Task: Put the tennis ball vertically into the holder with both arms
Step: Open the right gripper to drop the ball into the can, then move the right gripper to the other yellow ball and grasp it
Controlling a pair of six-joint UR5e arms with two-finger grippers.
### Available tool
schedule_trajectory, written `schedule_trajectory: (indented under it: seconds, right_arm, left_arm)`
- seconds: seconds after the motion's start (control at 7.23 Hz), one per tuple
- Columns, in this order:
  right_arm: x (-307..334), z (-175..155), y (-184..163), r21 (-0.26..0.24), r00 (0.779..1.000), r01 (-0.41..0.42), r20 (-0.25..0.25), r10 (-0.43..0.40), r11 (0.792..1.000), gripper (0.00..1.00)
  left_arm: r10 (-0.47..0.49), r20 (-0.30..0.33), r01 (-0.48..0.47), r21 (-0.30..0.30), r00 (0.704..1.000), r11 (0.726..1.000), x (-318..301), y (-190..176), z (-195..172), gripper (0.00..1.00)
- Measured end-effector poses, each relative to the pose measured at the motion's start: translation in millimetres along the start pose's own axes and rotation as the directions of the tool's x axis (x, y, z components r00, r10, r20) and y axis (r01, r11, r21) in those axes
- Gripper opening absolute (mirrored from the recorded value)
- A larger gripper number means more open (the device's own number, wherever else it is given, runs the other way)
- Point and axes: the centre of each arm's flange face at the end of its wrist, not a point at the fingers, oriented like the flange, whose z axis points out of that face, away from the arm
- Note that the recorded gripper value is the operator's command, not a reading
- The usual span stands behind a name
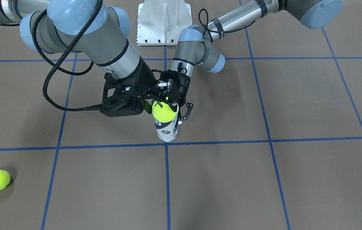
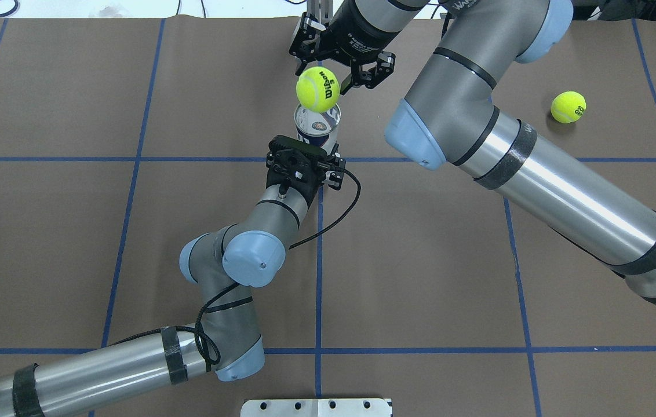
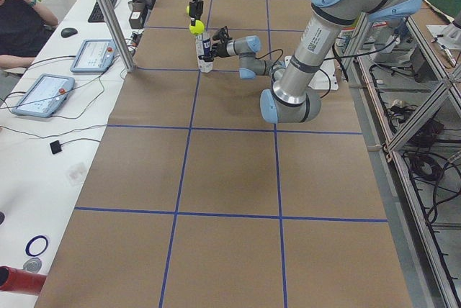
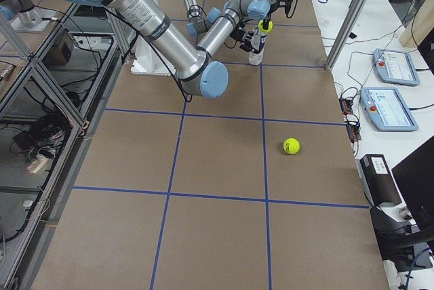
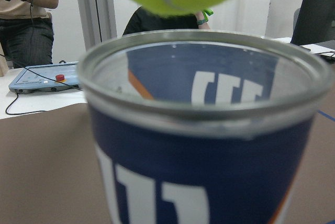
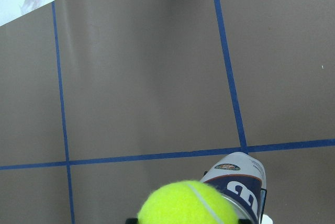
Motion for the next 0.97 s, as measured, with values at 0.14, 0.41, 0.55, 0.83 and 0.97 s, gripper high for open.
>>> schedule_trajectory:
  seconds: [0.14, 0.41, 0.55, 0.83, 0.97]
  right_arm:
    - [-1.4, -2.3, 2.1, -0.001, 1.000, 0.002, 0.005, -0.002, 1.000, 1.00]
    - [-2.1, -5.9, 5.4, -0.003, 1.000, 0.007, 0.013, -0.007, 1.000, 1.00]
    - [-0.5, -7.8, 4.2, 0.000, 1.000, 0.011, 0.013, -0.011, 1.000, 1.00]
    - [30.8, -20.5, -25.7, 0.044, 0.999, 0.041, -0.015, -0.040, 0.998, 1.00]
    - [68.1, -30.1, -55.0, 0.076, 0.995, 0.085, -0.058, -0.081, 0.993, 1.00]
  left_arm:
    - [0.000, 0.000, 0.000, 0.000, 1.000, 1.000, 0.0, -0.1, 0.0, 0.68]
    - [-0.002, 0.000, 0.002, 0.000, 1.000, 1.000, 0.0, 0.0, 0.0, 0.68]
    - [-0.003, 0.000, 0.003, 0.000, 1.000, 1.000, -0.2, -0.2, 0.1, 0.68]
    - [-0.004, 0.004, 0.004, 0.005, 1.000, 1.000, -3.4, -3.4, 2.0, 0.68]
    - [-0.005, 0.007, 0.005, 0.008, 1.000, 1.000, -5.3, -5.2, 3.1, 0.69]
